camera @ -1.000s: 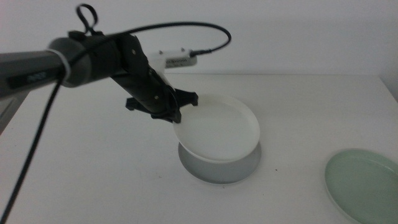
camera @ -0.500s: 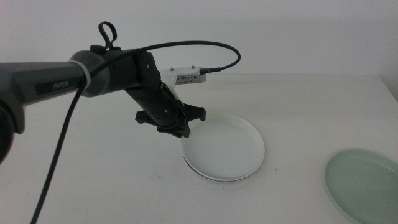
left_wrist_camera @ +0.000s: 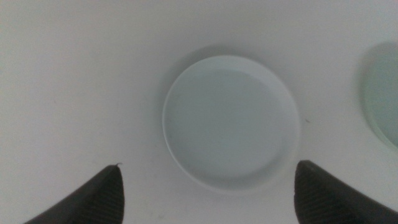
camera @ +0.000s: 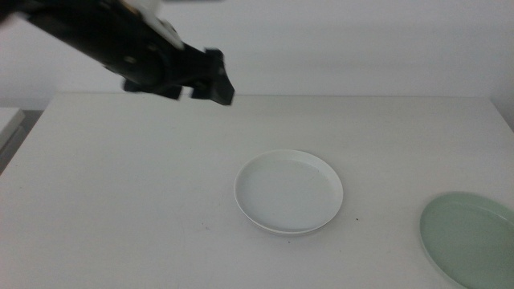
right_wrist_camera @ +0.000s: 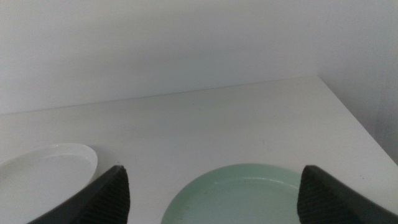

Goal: Stack the three bowls on top of each other.

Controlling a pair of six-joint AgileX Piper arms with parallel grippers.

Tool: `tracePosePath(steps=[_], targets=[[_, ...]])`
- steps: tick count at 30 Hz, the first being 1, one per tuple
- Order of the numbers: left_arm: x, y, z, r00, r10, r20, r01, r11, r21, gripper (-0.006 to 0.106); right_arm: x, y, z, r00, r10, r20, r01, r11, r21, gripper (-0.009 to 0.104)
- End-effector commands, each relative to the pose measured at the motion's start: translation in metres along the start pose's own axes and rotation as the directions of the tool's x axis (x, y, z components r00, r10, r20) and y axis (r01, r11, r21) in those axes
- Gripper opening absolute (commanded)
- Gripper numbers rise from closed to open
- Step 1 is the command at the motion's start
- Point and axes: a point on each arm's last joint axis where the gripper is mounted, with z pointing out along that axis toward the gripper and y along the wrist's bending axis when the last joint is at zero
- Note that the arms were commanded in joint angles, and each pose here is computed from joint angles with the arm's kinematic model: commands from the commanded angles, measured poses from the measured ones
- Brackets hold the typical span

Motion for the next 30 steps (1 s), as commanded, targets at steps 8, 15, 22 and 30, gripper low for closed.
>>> tracePosePath(steps=[8, 15, 22, 30], targets=[[0.077, -0.037, -0.118, 0.953, 0.175, 0.247, -0.182, 0.983, 0.005, 0.094, 0.0, -0.001, 0.0, 1.0, -0.016, 0.01, 0.016, 1.0, 0.006, 0.091], [0.143, -0.049, -0.161, 0.894, 0.239, 0.38, -0.247, 0.969, -0.028, 0.094, 0.0, -0.001, 0.0, 1.0, -0.016, 0.01, 0.016, 1.0, 0.006, 0.091], [0.167, -0.055, -0.179, 0.88, 0.22, 0.42, -0.237, 0.971, -0.013, 0.094, 0.0, -0.001, 0.0, 1.0, -0.016, 0.01, 0.016, 1.0, 0.006, 0.091], [0.165, -0.055, -0.18, 0.87, 0.219, 0.441, -0.235, 0.972, -0.019, 0.094, 0.0, -0.001, 0.0, 1.0, -0.016, 0.01, 0.016, 1.0, 0.006, 0.091]])
